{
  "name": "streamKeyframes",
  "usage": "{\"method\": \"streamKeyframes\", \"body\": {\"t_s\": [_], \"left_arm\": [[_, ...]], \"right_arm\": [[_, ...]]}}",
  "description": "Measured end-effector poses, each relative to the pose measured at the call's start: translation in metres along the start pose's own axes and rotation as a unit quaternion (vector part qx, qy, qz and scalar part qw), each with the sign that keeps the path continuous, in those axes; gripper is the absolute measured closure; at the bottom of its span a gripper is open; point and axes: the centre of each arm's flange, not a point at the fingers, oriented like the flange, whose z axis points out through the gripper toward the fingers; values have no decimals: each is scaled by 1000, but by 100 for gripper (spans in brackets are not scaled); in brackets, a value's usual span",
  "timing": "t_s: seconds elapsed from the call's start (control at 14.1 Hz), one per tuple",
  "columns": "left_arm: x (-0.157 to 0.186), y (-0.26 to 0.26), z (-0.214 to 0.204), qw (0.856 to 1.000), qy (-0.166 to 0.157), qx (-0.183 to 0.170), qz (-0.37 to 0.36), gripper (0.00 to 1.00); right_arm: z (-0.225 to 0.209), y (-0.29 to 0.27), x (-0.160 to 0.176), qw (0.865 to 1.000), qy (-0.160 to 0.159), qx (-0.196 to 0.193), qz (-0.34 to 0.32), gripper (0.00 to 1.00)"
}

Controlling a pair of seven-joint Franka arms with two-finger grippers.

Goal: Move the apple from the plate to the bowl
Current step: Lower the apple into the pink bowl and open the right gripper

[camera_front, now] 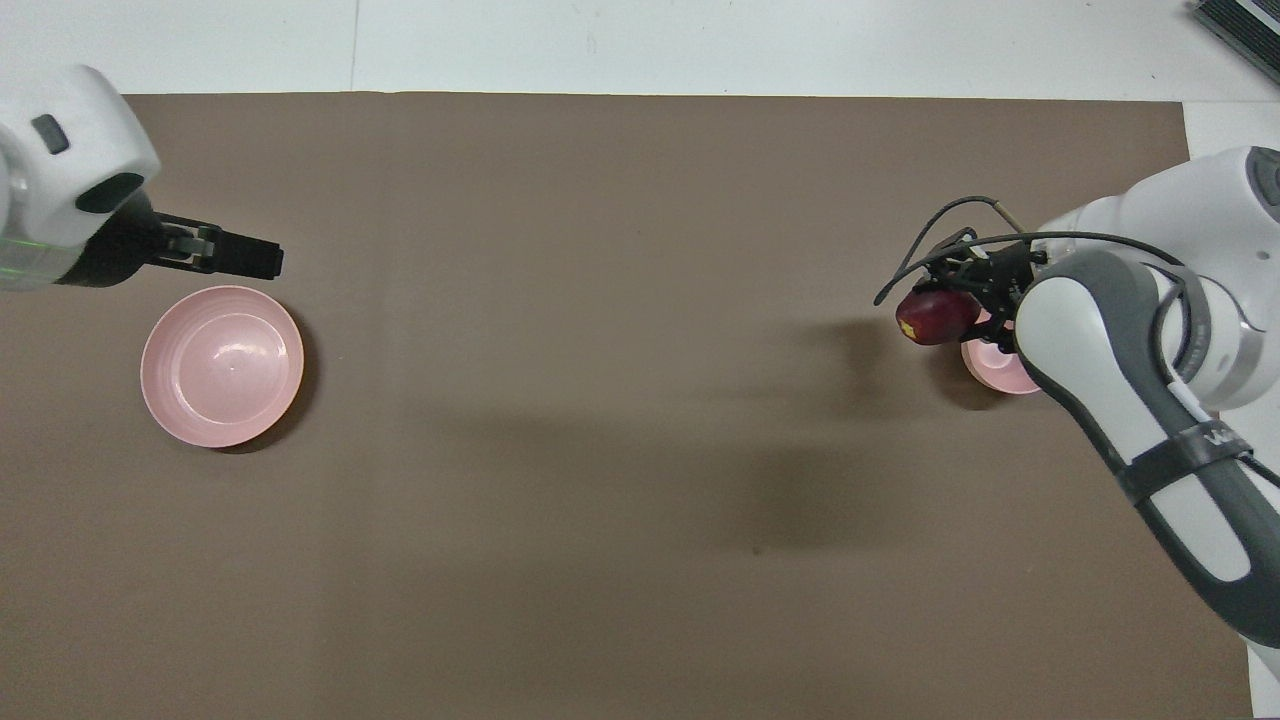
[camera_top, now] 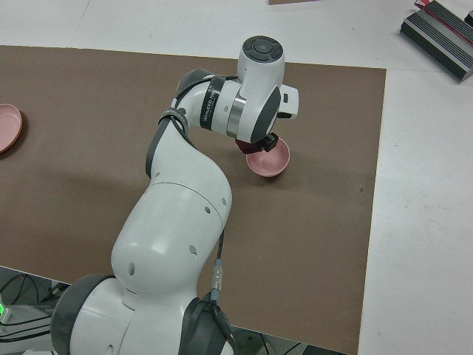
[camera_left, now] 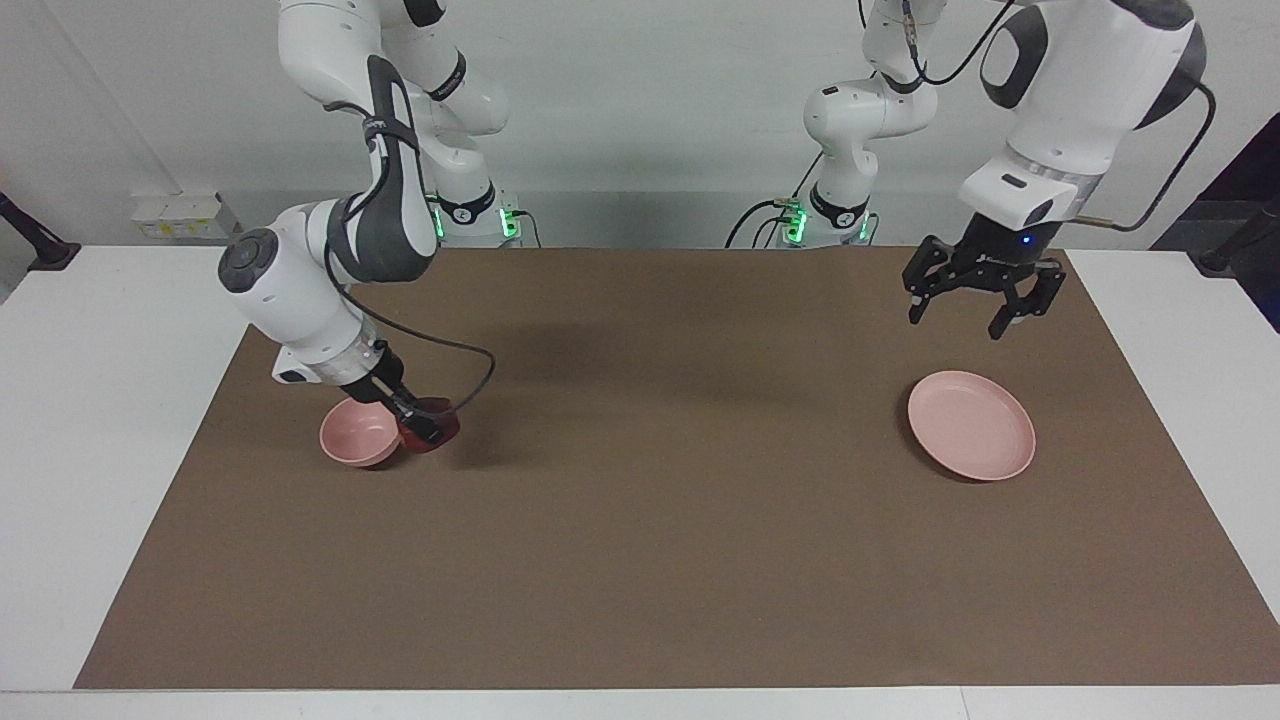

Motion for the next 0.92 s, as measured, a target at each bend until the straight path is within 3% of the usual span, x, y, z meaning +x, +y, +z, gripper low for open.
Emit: {"method": "streamKeyframes", "body": {"t_s": [0.21,0.5,0.71,0.92], "left_arm": [[-9,-4,-30,1000,-3,2,-3,0],[-14,-2,-31,1000,-22,0,-2,0],[-26,-6,-43,1000,-22,1,-9,0],[-40,-6,-48,1000,-27,1,-11,0]], "right_arm": [[12,10,2,999,5,-45,-26,24],[41,18,10,995,4,-85,-47,24],[25,12,11,993,16,-83,-82,0],[-16,6,1,985,28,-81,-152,0]]}}
